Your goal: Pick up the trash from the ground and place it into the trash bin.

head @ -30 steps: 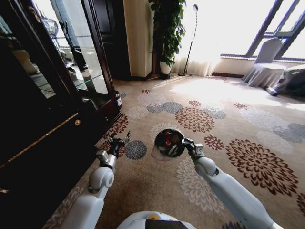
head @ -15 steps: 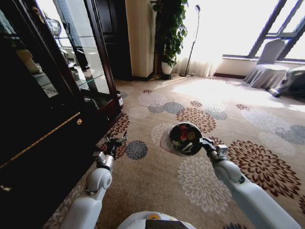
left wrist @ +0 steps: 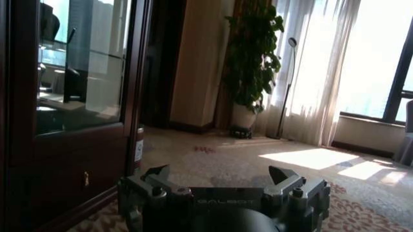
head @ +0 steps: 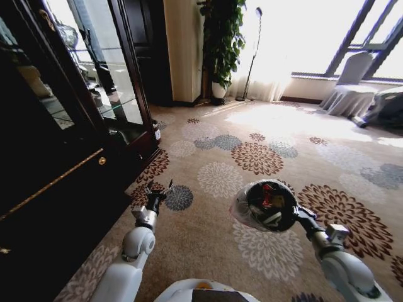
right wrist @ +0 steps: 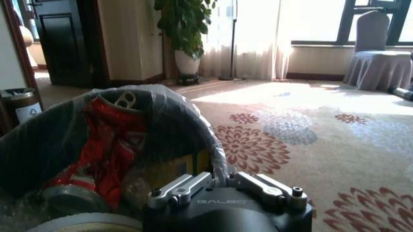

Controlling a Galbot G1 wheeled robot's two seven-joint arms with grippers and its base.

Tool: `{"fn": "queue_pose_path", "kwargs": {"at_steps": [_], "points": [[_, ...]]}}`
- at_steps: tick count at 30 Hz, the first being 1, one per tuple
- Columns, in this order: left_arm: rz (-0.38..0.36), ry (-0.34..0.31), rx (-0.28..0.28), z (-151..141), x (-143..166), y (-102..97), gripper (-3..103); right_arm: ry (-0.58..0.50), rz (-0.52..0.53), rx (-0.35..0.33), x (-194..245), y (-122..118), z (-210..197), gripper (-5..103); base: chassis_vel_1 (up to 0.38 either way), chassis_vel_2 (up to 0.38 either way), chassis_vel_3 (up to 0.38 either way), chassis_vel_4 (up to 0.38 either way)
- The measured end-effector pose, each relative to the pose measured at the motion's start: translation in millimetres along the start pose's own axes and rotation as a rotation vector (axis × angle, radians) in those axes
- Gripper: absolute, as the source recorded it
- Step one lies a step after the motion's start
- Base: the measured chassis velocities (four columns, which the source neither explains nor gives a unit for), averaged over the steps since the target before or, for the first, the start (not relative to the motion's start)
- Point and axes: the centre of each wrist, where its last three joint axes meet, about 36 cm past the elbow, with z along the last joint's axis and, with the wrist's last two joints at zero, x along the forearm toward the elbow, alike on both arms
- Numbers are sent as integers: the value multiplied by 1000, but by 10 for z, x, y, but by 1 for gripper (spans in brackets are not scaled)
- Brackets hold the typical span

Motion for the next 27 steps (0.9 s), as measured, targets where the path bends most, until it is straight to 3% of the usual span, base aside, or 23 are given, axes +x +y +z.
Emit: {"fn": "queue_pose_path", "kwargs": {"at_steps": [10, 20, 27], "points": [[-8, -2, 3, 62, -13, -16, 100, 41, 71, -19, 252, -188, 199, 1, -241, -219, 258, 241], [-16, -14, -7, 159, -33, -53, 100, -7, 137, -71, 287, -114, 325, 1, -332, -333, 331, 337], [-23, -17, -44, 240, -34, -115, 100, -61, 182, -86, 390, -89, 473, 1, -334, -353, 346, 355]]}}
